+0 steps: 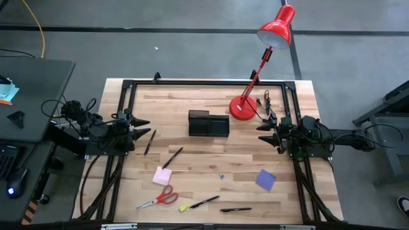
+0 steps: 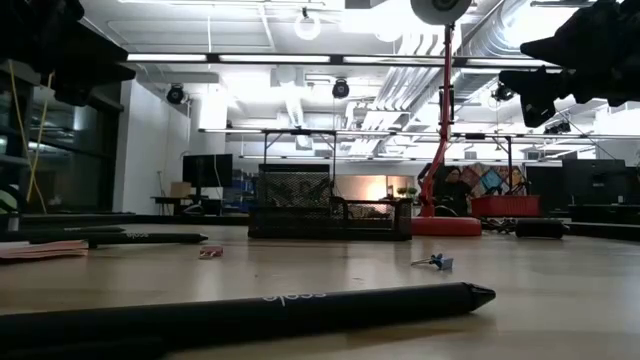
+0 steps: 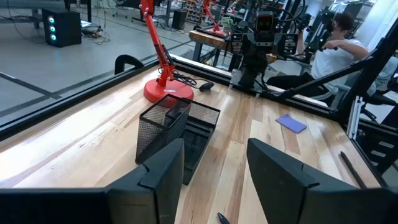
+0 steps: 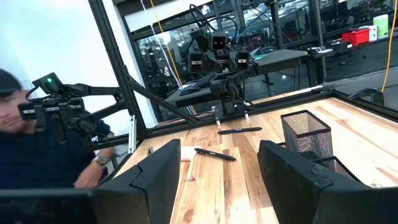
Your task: Pick and place office supplies into organizer
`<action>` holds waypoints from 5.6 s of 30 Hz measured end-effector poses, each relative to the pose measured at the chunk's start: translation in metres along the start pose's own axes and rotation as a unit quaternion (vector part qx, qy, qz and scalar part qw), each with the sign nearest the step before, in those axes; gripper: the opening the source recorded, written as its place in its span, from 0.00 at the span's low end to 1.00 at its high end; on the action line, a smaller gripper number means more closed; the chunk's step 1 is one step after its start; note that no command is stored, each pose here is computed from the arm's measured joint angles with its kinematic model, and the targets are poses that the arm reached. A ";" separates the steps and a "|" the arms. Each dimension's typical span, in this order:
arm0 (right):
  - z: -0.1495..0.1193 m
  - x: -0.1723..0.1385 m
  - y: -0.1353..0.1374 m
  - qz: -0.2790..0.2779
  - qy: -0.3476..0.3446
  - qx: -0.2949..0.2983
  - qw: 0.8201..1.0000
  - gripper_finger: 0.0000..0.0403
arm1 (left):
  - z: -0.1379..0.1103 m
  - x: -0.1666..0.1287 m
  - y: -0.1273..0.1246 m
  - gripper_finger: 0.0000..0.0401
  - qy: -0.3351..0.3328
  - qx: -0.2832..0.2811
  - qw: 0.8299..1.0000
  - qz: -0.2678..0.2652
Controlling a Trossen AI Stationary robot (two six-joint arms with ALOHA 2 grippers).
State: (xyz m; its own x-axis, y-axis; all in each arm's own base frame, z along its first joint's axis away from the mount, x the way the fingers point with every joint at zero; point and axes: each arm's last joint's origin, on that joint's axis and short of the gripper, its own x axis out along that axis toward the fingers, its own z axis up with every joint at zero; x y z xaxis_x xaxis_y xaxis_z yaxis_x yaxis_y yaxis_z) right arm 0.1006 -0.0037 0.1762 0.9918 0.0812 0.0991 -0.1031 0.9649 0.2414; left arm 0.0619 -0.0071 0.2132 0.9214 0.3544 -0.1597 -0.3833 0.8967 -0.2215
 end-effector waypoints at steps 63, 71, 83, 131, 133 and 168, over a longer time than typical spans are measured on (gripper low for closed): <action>0.012 -0.005 -0.016 -0.294 -0.172 0.159 0.927 0.51 | 0.011 -0.001 -0.001 0.42 -0.056 -0.134 0.989 0.019; -0.010 0.004 -0.018 -0.276 -0.053 0.191 0.941 0.51 | 0.011 -0.001 -0.001 0.42 -0.055 -0.137 0.989 0.017; -0.023 0.028 0.000 -0.163 0.040 0.148 0.975 0.51 | 0.010 -0.001 -0.001 0.42 -0.052 -0.108 0.993 0.020; -0.088 0.194 0.097 0.055 0.286 0.033 0.956 0.51 | 0.002 0.000 0.000 0.42 -0.013 -0.070 0.997 0.011; -0.089 0.197 0.101 0.047 0.298 0.060 0.952 0.51 | 0.002 0.000 0.000 0.42 -0.013 -0.070 0.997 0.010; -0.158 0.172 0.183 -0.312 0.130 -0.007 0.941 0.51 | 0.002 0.000 0.000 0.42 -0.012 -0.070 0.997 0.009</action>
State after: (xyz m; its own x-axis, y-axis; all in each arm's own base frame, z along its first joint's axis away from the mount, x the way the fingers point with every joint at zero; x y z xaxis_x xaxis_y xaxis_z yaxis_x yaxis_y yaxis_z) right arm 0.2645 0.2266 0.0853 0.8443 -0.4451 -0.2983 0.5043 0.8482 0.1617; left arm 0.0620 -0.0066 0.2153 0.9153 0.3773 -0.1410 -0.4026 0.8453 -0.3512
